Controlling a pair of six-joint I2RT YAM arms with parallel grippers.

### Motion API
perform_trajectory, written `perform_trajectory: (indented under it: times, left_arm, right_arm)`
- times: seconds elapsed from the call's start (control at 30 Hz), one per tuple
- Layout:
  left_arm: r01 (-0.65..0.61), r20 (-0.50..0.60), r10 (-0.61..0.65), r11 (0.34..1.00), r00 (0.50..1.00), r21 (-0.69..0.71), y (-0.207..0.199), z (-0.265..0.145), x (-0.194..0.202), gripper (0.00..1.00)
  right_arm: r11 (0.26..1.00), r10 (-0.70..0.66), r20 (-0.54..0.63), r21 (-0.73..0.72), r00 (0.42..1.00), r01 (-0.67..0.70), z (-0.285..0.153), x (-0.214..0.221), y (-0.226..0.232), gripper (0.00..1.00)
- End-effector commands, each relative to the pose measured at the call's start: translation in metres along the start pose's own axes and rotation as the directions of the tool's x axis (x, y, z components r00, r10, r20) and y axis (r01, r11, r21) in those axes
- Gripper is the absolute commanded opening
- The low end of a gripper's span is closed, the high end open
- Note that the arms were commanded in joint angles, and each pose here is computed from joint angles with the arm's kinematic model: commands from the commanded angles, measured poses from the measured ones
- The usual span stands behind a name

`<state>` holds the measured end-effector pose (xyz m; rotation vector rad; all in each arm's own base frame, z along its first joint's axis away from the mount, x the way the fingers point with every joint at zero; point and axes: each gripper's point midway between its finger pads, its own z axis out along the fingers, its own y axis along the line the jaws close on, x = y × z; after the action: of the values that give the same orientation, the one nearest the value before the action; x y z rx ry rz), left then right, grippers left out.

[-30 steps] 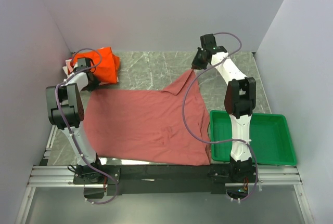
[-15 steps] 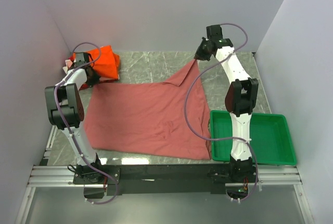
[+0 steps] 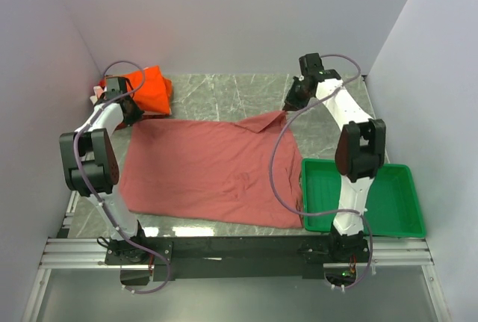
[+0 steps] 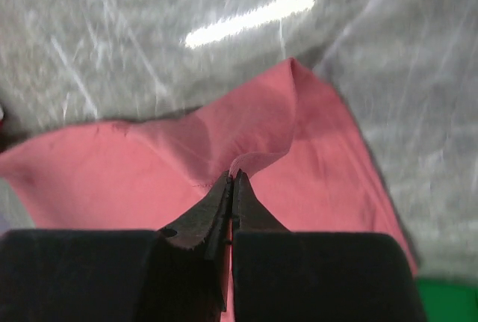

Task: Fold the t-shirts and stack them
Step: Fold the tshirt

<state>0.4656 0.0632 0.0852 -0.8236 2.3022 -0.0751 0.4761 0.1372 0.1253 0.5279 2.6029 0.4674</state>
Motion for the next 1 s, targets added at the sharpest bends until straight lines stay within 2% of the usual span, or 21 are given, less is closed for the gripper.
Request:
perform_trajectory:
  times: [0.0,0.13,0.37,0.7,0.97]
  left_arm:
    - [-0.035,0.073,0.035,0.999,0.997,-0.002,-0.001,-0.028,-0.017,0.01]
    - [-0.047,0.051,0.049,0.998,0.998,-0.039,0.010,-0.034,-0.009,0.01]
    - [-0.067,0.030,0.071,0.992,0.997,-0.105,0.026,-0.044,0.000,0.01]
    - [-0.105,0.020,0.111,0.975,0.994,-0.196,0.048,-0.059,0.006,0.01]
    - [-0.113,-0.026,0.110,0.958,0.994,-0.264,0.066,-0.068,0.020,0.01]
  right_arm:
    - [0.997,-0.047,0.028,-0.063,0.998,0.049,-0.053,0.014,0.022,0.00]
    - [0.998,-0.057,-0.056,-0.043,0.997,0.054,-0.065,0.050,0.016,0.00]
    - [0.998,-0.066,-0.129,-0.029,0.989,0.063,-0.096,0.089,0.008,0.00]
    - [0.998,-0.060,-0.148,-0.025,0.987,0.057,-0.138,0.121,-0.007,0.00]
    - [0.998,-0.053,-0.195,-0.033,0.979,0.048,-0.151,0.156,-0.016,0.00]
